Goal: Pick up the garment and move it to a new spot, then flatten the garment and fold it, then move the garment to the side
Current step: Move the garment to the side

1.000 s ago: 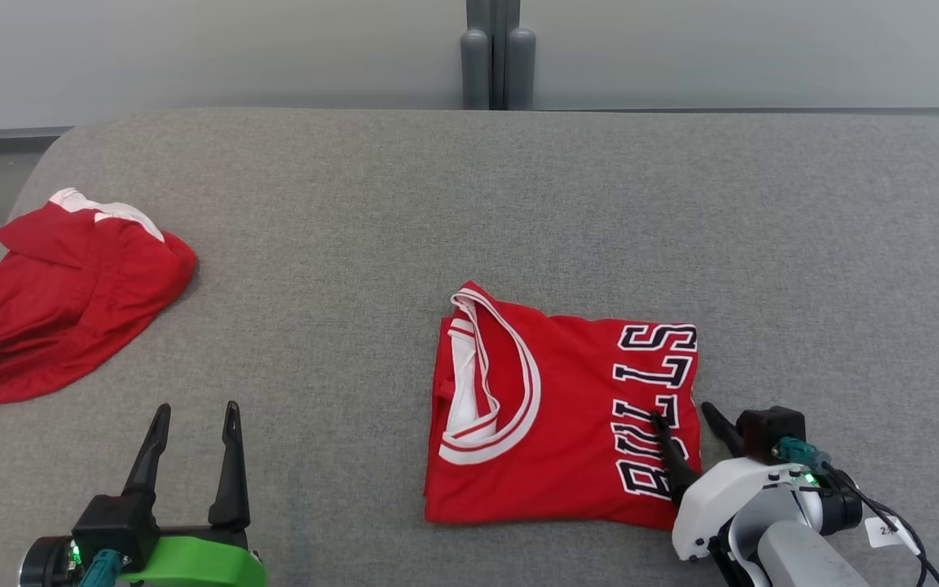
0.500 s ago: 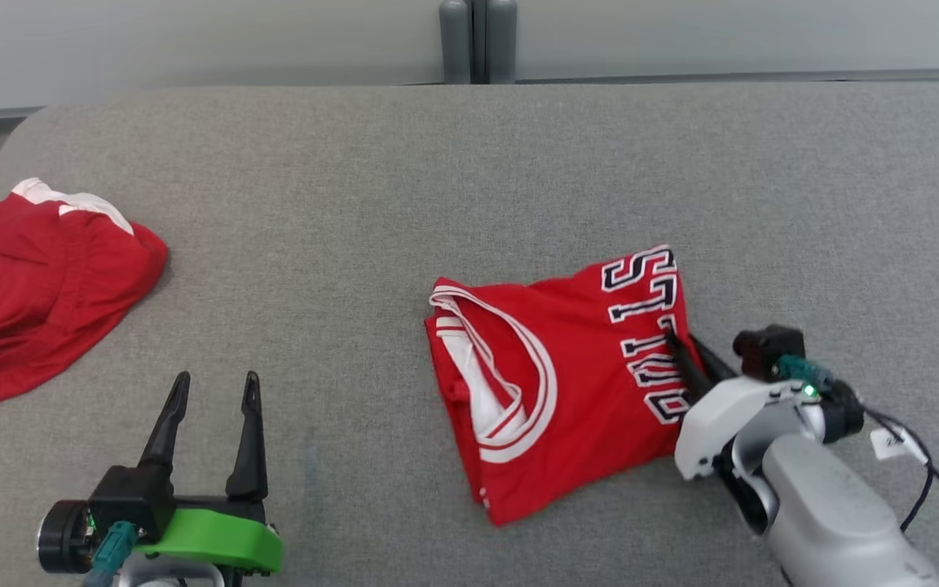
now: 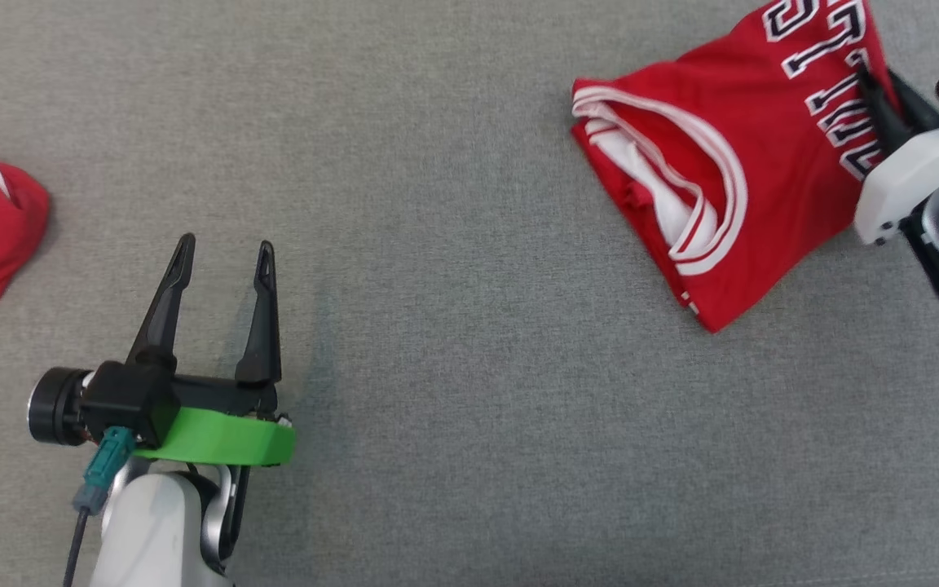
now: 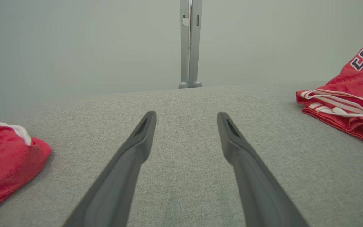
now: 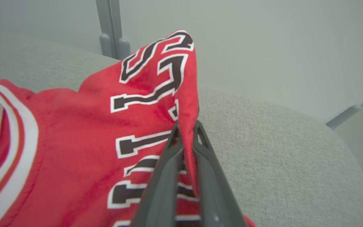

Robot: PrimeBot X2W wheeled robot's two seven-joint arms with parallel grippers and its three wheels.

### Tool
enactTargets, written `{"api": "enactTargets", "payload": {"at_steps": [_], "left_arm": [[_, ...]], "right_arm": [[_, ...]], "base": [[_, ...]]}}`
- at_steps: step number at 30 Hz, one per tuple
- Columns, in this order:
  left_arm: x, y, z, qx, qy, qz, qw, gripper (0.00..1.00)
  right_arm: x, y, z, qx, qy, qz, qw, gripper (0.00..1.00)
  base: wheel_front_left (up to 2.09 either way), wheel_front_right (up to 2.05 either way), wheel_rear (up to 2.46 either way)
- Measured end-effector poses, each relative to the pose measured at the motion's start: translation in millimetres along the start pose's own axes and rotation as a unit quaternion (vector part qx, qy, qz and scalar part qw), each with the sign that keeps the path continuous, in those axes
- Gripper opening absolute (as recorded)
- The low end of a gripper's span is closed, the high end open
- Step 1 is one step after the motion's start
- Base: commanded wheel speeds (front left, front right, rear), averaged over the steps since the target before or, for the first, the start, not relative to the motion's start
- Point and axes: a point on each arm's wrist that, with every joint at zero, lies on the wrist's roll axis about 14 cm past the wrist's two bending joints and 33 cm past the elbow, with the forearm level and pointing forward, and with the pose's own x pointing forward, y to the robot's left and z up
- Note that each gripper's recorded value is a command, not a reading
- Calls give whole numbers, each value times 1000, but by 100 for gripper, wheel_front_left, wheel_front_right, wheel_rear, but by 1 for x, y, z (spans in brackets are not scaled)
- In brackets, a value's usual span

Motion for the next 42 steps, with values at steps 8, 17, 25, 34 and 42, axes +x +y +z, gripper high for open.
{"api": "enactTargets", "payload": {"at_steps": [8, 17, 25, 34, 42], "left_arm": [[38, -14, -33, 12, 15, -44, 999, 100], [56, -38, -69, -5, 34, -83, 996, 100], [61, -45, -85, -13, 41, -93, 995, 100], [60, -38, -84, -11, 40, -84, 996, 100], [57, -35, -75, -15, 37, -72, 997, 100]], "right_arm": [[-8, -104, -13, -32, 27, -92, 995, 0], [-40, -184, -19, -78, 69, -166, 981, 0], [-40, -211, -22, -101, 98, -192, 971, 0], [-36, -220, -28, -108, 113, -205, 966, 100], [-29, -207, -7, -103, 60, -197, 973, 100]], "base": [[0, 0, 0], [0, 0, 0], [0, 0, 0], [0, 0, 0], [0, 0, 0]]}}
